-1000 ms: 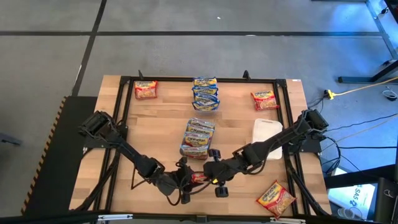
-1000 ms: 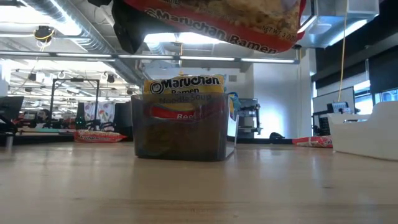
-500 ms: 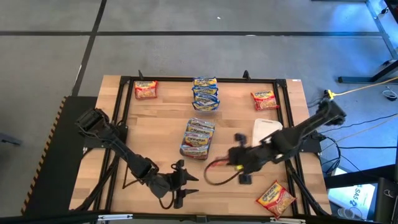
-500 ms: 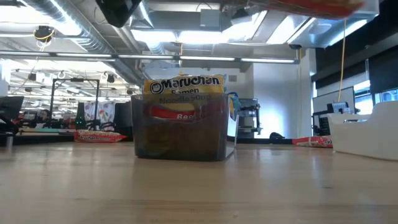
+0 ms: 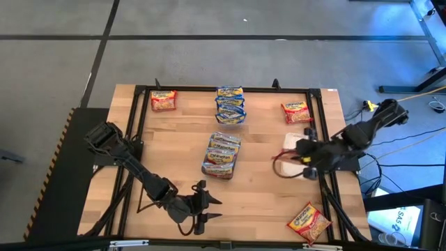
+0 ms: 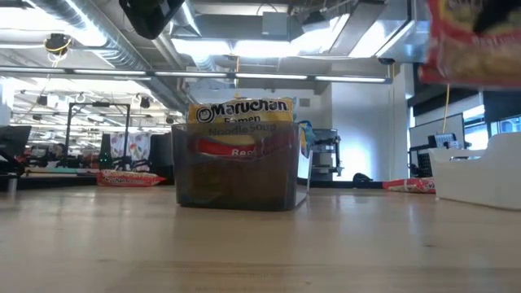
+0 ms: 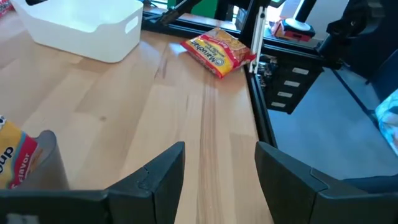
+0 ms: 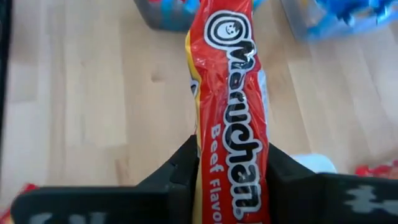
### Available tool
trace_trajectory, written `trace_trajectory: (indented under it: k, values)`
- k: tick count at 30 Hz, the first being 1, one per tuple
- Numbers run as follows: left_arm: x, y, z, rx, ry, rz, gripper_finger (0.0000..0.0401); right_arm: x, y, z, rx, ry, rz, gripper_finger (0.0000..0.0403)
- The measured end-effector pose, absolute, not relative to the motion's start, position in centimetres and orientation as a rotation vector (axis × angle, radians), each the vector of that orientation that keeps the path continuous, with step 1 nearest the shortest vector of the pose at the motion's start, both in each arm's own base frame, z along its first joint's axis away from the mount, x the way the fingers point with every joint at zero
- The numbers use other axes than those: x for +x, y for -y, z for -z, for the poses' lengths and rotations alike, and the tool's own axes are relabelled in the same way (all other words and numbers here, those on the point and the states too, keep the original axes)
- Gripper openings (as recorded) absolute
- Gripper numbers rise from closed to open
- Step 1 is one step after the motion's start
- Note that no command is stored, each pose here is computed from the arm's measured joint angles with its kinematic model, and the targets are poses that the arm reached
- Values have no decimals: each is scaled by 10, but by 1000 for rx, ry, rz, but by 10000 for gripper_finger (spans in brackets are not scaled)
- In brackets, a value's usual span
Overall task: Sort Maruchan noodles
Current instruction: Put the red noodle pack into the white bin
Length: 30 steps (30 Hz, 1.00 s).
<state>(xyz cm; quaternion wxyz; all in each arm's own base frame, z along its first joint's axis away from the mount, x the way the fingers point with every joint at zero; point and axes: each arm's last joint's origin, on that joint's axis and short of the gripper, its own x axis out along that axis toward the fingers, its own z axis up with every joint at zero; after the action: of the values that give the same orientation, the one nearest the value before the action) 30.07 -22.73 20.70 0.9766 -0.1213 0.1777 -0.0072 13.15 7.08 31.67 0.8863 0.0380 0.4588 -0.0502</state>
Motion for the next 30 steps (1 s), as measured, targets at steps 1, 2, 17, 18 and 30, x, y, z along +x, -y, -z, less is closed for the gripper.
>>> trace_trajectory:
  k: [1,2,17,18,30]
  values:
    - [301,227,-207,-256,-358,12,189,125,-66,-311,80,-954,106,79]
    - [301,227,-207,-261,-357,10,189,119,-62,-304,83,-955,110,79]
    - [309,216,-207,-298,-352,-29,189,91,-18,-245,57,-1118,254,81]
    - [310,215,-207,-300,-350,-30,189,91,-16,-243,60,-1130,256,81]
    - [311,213,-207,-306,-354,-19,189,98,3,-239,164,-1167,302,83]
